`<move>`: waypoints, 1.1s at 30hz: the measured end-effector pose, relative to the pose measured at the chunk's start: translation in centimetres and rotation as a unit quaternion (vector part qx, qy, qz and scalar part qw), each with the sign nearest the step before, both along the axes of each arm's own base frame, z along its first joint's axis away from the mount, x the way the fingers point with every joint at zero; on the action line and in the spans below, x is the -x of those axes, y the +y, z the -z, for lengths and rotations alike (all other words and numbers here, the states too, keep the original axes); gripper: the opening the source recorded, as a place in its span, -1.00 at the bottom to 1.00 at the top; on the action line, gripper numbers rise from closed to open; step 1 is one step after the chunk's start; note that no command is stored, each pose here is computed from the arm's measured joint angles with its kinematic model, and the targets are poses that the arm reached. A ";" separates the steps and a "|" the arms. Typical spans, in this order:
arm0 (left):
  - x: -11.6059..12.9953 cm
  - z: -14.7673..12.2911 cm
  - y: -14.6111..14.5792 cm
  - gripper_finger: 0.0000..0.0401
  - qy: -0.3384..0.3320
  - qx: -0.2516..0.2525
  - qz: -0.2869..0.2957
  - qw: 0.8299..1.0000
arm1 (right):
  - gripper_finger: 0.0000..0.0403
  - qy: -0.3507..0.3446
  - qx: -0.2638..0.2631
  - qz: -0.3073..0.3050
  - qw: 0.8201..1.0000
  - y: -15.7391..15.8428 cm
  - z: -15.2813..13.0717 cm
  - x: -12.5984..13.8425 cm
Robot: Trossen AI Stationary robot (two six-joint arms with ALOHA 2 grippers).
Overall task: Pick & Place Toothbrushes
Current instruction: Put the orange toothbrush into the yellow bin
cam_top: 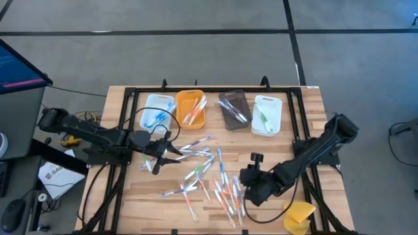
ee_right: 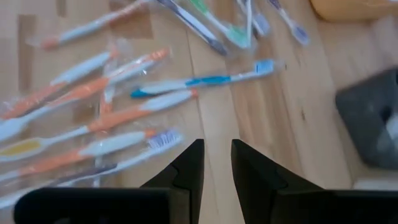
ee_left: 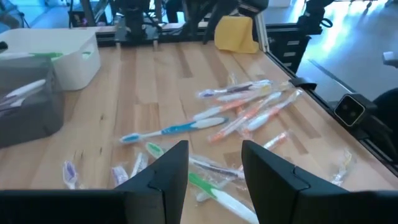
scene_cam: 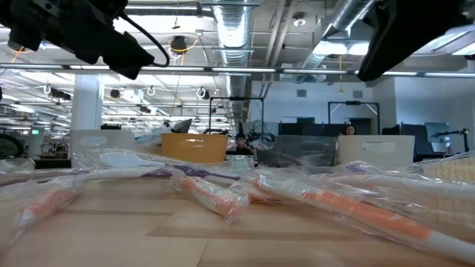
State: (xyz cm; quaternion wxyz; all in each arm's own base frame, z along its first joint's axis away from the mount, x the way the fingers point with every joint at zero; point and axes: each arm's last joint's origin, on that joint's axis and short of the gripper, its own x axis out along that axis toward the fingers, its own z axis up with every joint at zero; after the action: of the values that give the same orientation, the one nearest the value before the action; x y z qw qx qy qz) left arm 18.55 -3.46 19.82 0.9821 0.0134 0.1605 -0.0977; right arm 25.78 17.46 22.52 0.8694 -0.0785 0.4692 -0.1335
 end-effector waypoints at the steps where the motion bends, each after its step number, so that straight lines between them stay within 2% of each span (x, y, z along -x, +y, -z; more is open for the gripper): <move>1: 0.0 0.1 0.0 -0.28 0.000 0.000 0.000 1.000 | -0.63 0.011 -0.004 0.007 1.000 0.1 -0.3 -0.1; 6: 0.0 -0.1 0.0 -0.28 -0.009 -0.008 0.002 1.000 | -0.63 0.040 -0.042 0.052 0.997 0.4 -1.1 -0.1; 15: -0.1 -0.4 0.1 -0.28 -0.045 -0.097 0.030 0.994 | -0.55 0.037 -0.125 0.127 0.983 0.8 -0.9 0.0; 19: -0.1 -0.4 0.1 -0.28 -0.046 -0.101 0.031 0.993 | -0.37 0.024 -0.150 0.131 0.980 1.1 -0.9 -0.3; 25: -0.1 -0.4 -0.2 -0.28 -0.045 -0.075 0.069 0.994 | 0.05 0.011 -0.162 0.120 0.979 0.8 -1.0 -1.1; 28: 0.0 -0.4 -0.2 -0.28 -0.042 -0.060 0.069 0.995 | 0.24 0.012 -0.162 0.121 0.979 0.4 -1.0 -1.4; 31: -0.1 -0.4 -0.2 -0.28 -0.040 -0.054 0.062 0.996 | 0.35 0.006 -0.164 0.127 0.978 -0.2 -1.1 -1.9; 33: -0.1 -0.3 -0.2 -0.28 -0.040 -0.054 0.062 0.996 | 0.37 0.001 -0.164 0.108 0.980 -0.3 -1.2 -2.3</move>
State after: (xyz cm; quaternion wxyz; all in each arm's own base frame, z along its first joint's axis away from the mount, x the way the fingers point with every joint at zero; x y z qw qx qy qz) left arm 18.60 -3.65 20.16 0.9776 0.0799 0.1254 -0.1487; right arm 28.12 17.16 23.68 0.8503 0.1163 0.4917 -0.1476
